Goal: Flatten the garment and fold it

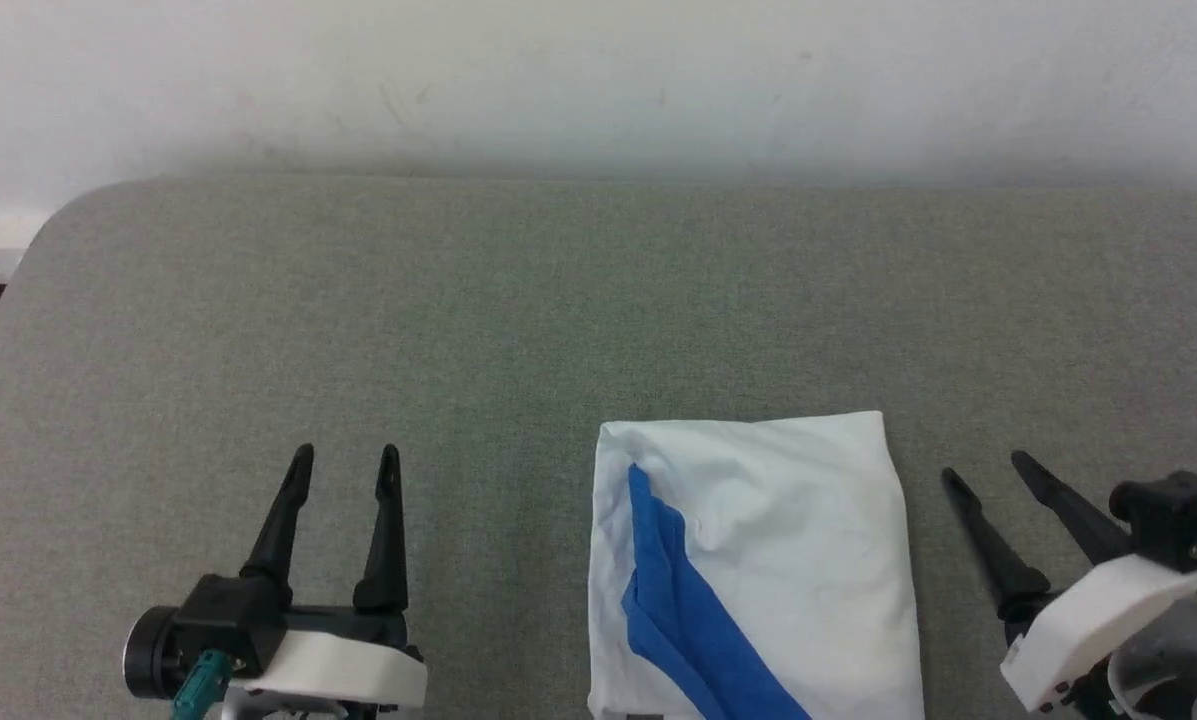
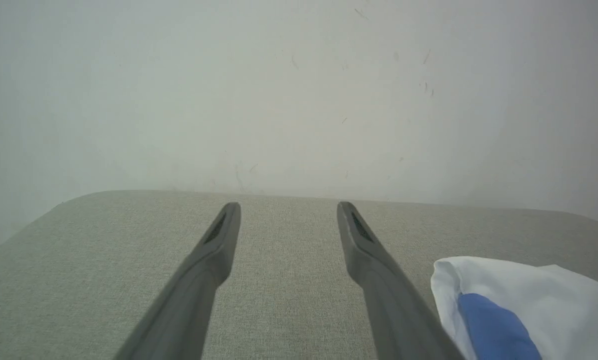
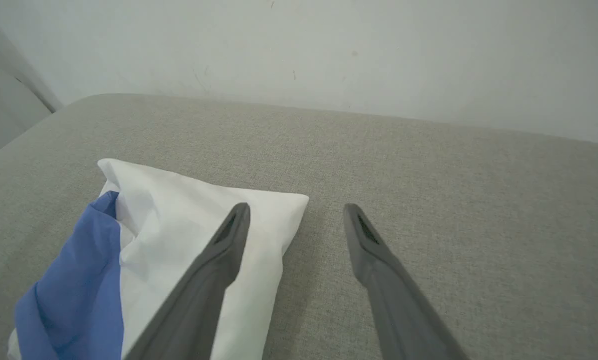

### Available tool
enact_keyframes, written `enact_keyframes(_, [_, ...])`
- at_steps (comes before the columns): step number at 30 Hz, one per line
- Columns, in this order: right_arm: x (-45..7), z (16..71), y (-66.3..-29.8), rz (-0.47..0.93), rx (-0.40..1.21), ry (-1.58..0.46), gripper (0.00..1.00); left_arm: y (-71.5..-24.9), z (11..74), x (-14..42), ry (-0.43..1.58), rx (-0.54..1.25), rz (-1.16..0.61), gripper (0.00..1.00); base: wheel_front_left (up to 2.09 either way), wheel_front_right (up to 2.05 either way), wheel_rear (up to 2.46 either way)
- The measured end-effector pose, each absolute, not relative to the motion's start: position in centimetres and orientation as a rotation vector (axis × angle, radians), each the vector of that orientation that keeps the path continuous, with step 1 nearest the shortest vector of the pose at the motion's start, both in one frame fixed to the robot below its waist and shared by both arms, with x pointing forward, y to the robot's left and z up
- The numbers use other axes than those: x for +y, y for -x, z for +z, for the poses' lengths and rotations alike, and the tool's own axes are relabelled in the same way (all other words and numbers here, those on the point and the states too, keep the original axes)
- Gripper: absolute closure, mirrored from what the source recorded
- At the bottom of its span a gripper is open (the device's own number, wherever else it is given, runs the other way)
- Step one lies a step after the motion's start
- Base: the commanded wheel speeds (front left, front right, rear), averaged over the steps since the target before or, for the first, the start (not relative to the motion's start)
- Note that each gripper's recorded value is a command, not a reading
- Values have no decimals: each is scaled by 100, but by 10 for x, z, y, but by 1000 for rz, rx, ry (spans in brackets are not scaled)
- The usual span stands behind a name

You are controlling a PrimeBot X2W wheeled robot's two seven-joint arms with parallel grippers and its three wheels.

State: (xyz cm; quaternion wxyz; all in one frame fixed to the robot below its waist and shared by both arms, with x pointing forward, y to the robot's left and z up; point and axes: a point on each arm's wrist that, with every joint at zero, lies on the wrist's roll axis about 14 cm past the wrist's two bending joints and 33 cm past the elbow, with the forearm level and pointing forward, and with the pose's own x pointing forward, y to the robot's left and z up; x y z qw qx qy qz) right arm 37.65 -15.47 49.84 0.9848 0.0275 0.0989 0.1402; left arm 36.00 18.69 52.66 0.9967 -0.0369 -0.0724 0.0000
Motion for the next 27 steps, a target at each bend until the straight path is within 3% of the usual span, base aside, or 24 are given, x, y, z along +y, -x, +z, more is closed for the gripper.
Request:
enact_keyframes(11, [-120,405,-359,431,852,-245,0,-377,514,189,69,-109,6,0,0,0,0])
enact_keyframes(20, [-96,379,-367,488,958,-213,0,-373,507,205,56,-83,55,0,0,0,0])
enact_keyframes(21, [-94,377,-367,495,961,-197,27,-372,506,206,55,-81,59,0,0,0,0])
enact_keyframes(22, [-94,375,-367,500,967,-178,82,-371,506,207,54,-79,61,0,0,0,0])
enact_keyframes(23, [-93,374,-366,505,968,-163,100,-371,506,207,54,-79,62,0,0,0,0])
enact_keyframes(27, [-86,376,-366,525,942,-141,100,-369,509,207,54,-89,61,0,0,0,0])
